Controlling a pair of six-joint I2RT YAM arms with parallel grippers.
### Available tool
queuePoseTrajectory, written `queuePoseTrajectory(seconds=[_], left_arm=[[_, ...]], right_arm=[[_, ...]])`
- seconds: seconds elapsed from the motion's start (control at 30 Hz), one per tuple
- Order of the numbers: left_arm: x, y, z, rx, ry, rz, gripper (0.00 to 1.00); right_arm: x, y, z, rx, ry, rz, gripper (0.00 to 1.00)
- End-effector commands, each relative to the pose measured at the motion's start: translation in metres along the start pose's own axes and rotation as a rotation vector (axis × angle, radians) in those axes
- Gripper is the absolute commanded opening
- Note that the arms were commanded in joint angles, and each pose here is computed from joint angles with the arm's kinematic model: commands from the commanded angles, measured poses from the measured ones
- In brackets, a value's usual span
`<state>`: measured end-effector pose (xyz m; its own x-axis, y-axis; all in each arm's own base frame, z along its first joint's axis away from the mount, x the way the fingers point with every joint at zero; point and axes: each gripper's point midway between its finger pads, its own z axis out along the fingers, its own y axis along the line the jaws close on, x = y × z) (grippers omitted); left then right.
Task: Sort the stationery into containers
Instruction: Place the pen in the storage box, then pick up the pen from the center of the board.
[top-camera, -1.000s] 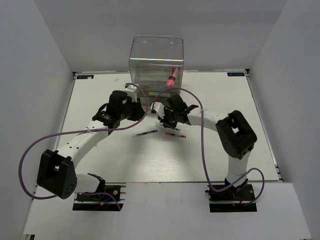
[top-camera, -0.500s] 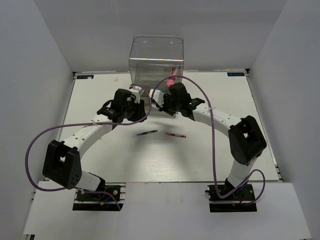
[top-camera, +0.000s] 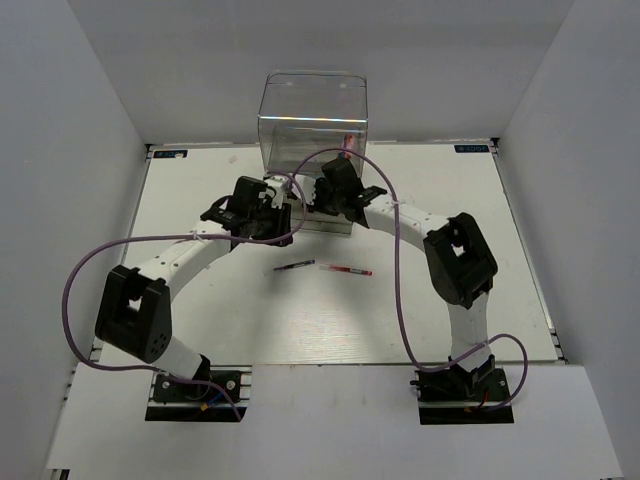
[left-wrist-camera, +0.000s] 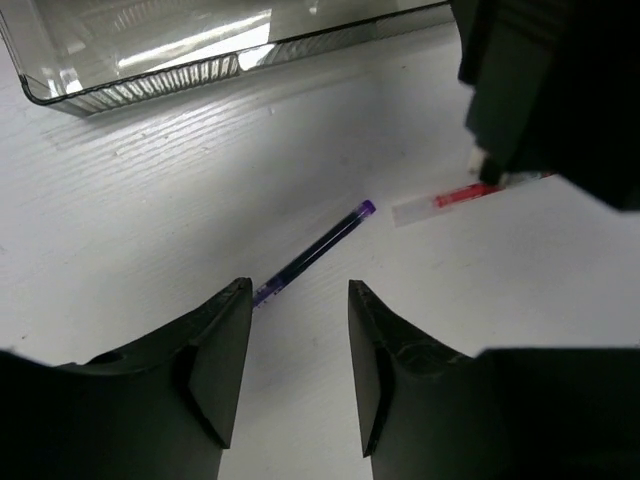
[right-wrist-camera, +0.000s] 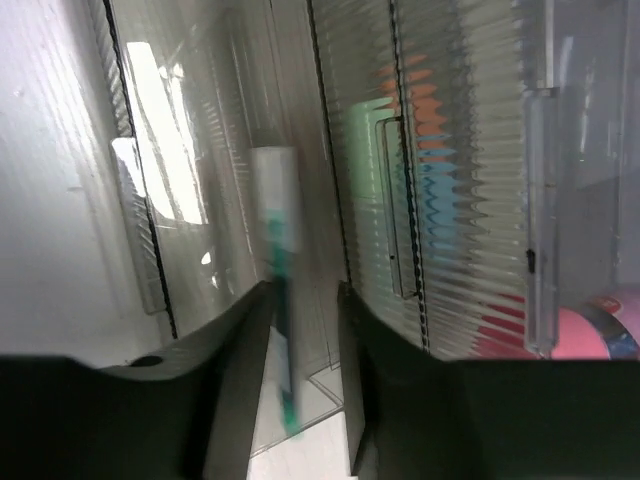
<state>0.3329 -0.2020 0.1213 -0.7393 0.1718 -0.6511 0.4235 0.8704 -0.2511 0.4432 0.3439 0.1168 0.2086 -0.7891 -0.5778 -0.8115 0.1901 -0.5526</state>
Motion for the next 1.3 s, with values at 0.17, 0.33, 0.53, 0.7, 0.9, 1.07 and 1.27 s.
queuePoseTrajectory(seconds=[0.17,0.33,0.53,0.7,0.9,1.07,1.27], left_arm=[[0.005,0.0,0.007,0.015,0.064,0.037,0.55],[0.006,-0.003,0.007,0.021,0.066,0.053,0.55],[0.019,-0.006,0.02,0.048,0.124,0.056,0.55],[0.026,-0.004,0.03,0.054,0.156,0.069,0.57],[0.035,0.003,0.042,0.02,0.193,0.08,0.59],[0.034,0.003,0.047,0.022,0.195,0.079,0.59],[0.043,0.001,0.059,-0.001,0.233,0.1,0.59]], right_arm=[[-0.004,-0.009,-0.004,0.035,-0.017,0.003,0.44],[-0.007,0.003,-0.032,0.021,-0.049,0.051,0.36],[-0.003,0.04,-0.079,-0.06,-0.094,0.075,0.16],[0.021,0.076,-0.1,-0.113,-0.067,0.109,0.15],[0.025,0.104,-0.13,-0.172,-0.101,0.154,0.18],[0.014,0.11,-0.156,-0.169,-0.165,0.171,0.2],[0.007,0.114,-0.175,-0.158,-0.222,0.198,0.24]])
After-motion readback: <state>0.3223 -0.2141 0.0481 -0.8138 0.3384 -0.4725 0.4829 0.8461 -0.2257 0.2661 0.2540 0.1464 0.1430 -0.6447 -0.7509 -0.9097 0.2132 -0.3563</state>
